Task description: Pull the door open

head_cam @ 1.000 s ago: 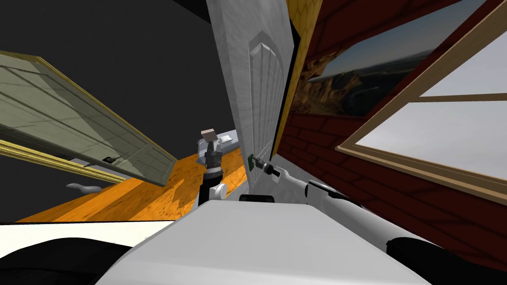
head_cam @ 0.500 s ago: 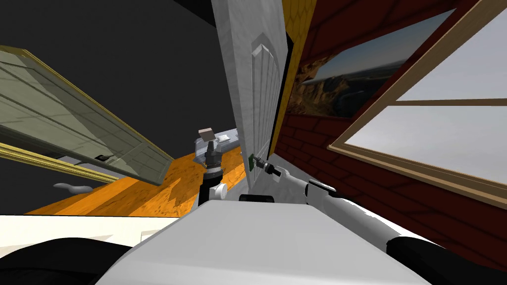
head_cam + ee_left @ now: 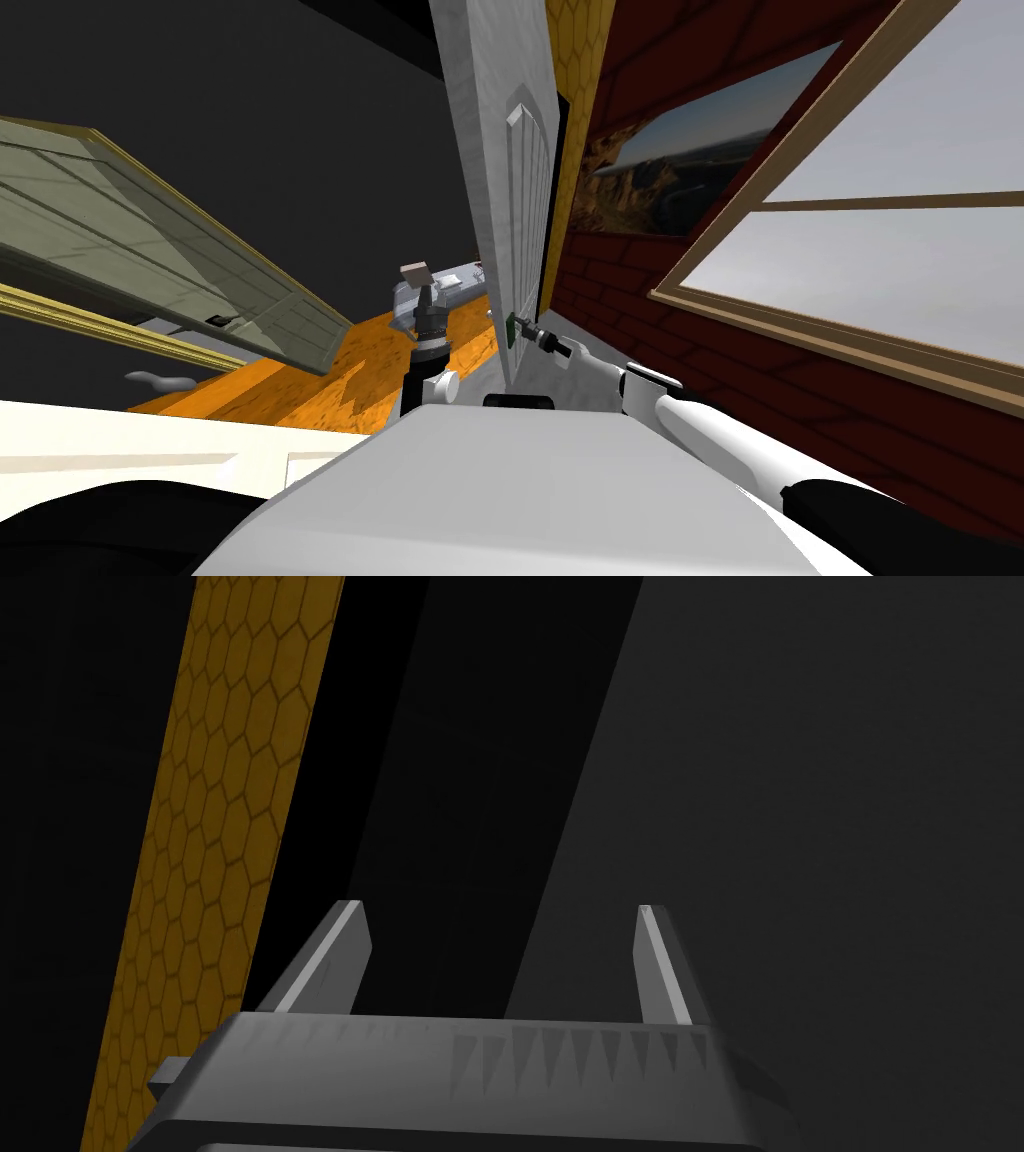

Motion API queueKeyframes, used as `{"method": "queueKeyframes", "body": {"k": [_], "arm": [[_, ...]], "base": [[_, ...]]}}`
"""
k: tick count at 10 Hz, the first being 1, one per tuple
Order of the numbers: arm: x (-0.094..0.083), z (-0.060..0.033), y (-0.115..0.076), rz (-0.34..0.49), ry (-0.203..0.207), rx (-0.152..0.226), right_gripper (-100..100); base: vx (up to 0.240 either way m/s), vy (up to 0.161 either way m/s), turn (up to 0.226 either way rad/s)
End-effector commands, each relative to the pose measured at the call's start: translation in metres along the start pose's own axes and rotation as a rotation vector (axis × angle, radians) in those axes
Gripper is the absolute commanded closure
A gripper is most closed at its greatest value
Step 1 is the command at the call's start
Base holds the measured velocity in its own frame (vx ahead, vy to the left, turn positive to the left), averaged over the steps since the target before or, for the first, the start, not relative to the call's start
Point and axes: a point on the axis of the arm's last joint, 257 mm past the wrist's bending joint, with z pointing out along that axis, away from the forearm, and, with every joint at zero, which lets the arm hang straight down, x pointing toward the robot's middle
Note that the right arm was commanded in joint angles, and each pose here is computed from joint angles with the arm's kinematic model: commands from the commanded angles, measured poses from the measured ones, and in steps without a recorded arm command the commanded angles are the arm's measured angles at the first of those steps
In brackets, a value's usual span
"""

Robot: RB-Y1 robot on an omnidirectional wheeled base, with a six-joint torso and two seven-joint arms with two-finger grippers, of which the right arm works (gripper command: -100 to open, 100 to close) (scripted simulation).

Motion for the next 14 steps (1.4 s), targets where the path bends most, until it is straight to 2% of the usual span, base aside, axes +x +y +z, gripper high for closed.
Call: {"method": "queueKeyframes", "body": {"k": [1,5,7,8,9,10,11,12,13,14], "arm": [[-0.016,-0.002,0.006,-0.006,-0.017,-0.008,100],[-0.042,-0.0173,0.006,-0.005,-0.045,-0.009,100],[-0.045,-0.0193,0.006,-0.005,-0.048,-0.009,100],[-0.055,-0.0254,0.007,-0.006,-0.059,-0.01,100],[-0.055,-0.0254,0.007,-0.006,-0.059,-0.01,100],[-0.043,-0.0272,0.009,-0.013,-0.012,-0.01,-100],[-0.039,-0.0282,0.01,-0.014,0.006,-0.011,-100],[-0.029,-0.031,0.011,-0.017,0.045,-0.014,-100],[-0.029,-0.031,0.011,-0.017,0.045,-0.014,-100],[-0.019,-0.0346,0.012,-0.019,0.087,-0.015,-100]], "base": [[-0.025,-0.127,0.101],[-0.034,-0.176,0.181],[-0.038,-0.084,0.053],[-0.045,-0.073,0.26],[-0.034,-0.075,0.156],[-0.049,-0.12,-0.015],[-0.05,-0.146,-0.039],[-0.054,-0.161,-0.034],[-0.046,-0.129,-0.005],[-0.04,-0.121,-0.022]]}}
